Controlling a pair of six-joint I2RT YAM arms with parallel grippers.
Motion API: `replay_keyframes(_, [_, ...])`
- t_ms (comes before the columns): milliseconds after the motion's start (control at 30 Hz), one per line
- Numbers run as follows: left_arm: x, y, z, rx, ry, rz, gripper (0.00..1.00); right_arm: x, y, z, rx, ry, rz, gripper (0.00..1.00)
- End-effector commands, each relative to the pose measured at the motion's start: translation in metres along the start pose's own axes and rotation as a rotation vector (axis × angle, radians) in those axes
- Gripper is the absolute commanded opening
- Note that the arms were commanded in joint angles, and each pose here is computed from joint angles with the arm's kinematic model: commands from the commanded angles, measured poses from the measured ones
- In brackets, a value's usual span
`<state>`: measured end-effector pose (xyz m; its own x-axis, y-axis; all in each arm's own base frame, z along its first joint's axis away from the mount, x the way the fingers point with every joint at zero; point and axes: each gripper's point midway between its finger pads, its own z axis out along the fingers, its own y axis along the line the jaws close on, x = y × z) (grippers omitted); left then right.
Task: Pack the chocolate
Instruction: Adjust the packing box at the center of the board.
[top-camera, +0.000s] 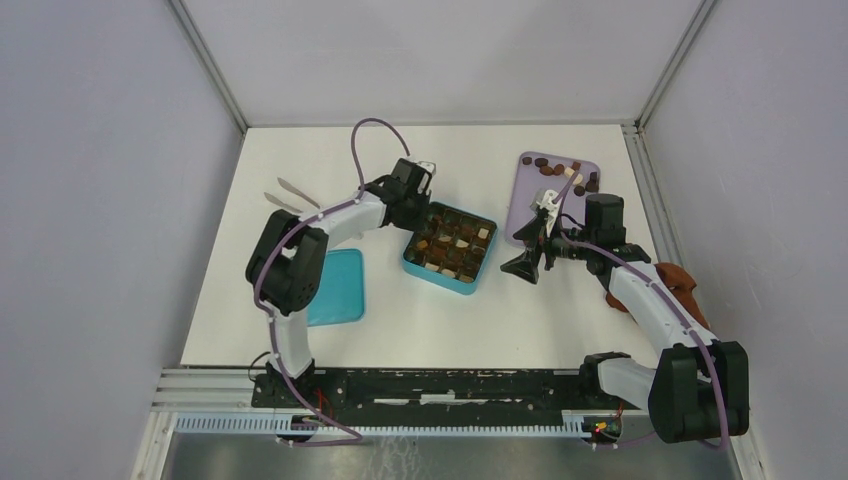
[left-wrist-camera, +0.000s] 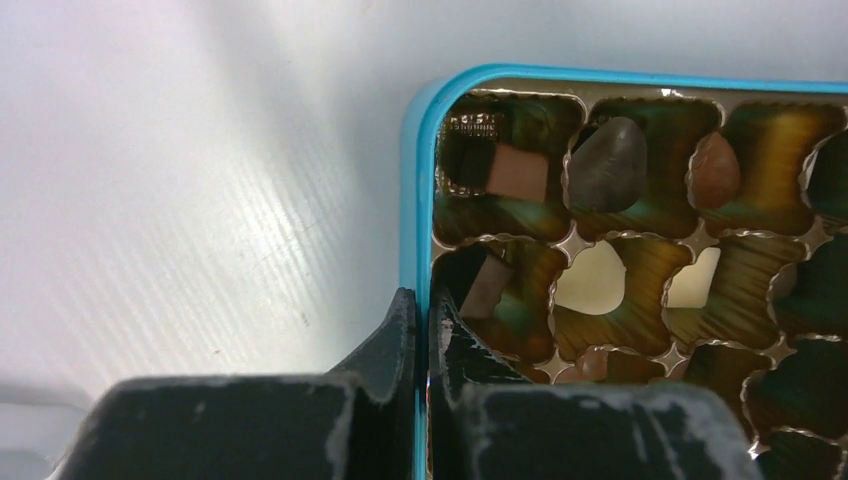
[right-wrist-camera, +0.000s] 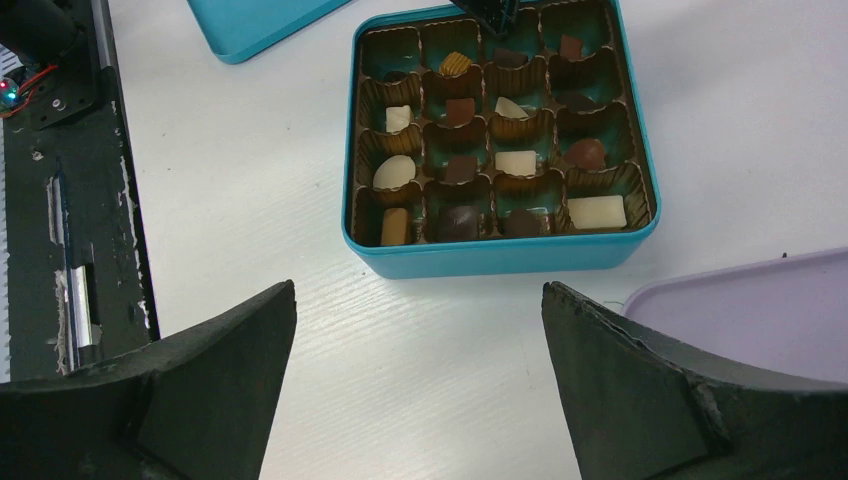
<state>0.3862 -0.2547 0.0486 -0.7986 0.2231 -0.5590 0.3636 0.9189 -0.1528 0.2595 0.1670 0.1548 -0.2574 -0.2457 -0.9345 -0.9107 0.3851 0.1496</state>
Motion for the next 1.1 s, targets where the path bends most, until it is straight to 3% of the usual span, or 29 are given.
replay_keyframes(0, [-0.04, 0.001, -0.039, -0.077, -0.199, 0.065, 0.02, -0.013, -0.003, 0.0, 0.0, -0.016, -0.053, 0.98])
replay_keyframes(267, [-0.06, -0.013, -0.135, -0.109, -0.596, 0.07, 0.02, -0.015, -0.002, -0.001, -0.003, -0.015, -0.067, 0.98])
replay_keyframes(400, [-0.053, -0.012, -0.168, -0.121, -0.706, 0.049, 0.02, -0.016, -0.001, -0.003, -0.007, -0.009, -0.083, 0.98])
replay_keyframes(700, [-0.036, -0.017, -0.202, -0.167, -0.811, 0.077, 0.02, -0.015, 0.001, -0.003, -0.015, -0.006, -0.101, 0.98])
replay_keyframes(1067, [-0.029, -0.029, -0.201, -0.167, -0.796, 0.102, 0.02, -0.013, 0.001, -0.003, -0.021, -0.001, -0.1, 0.98])
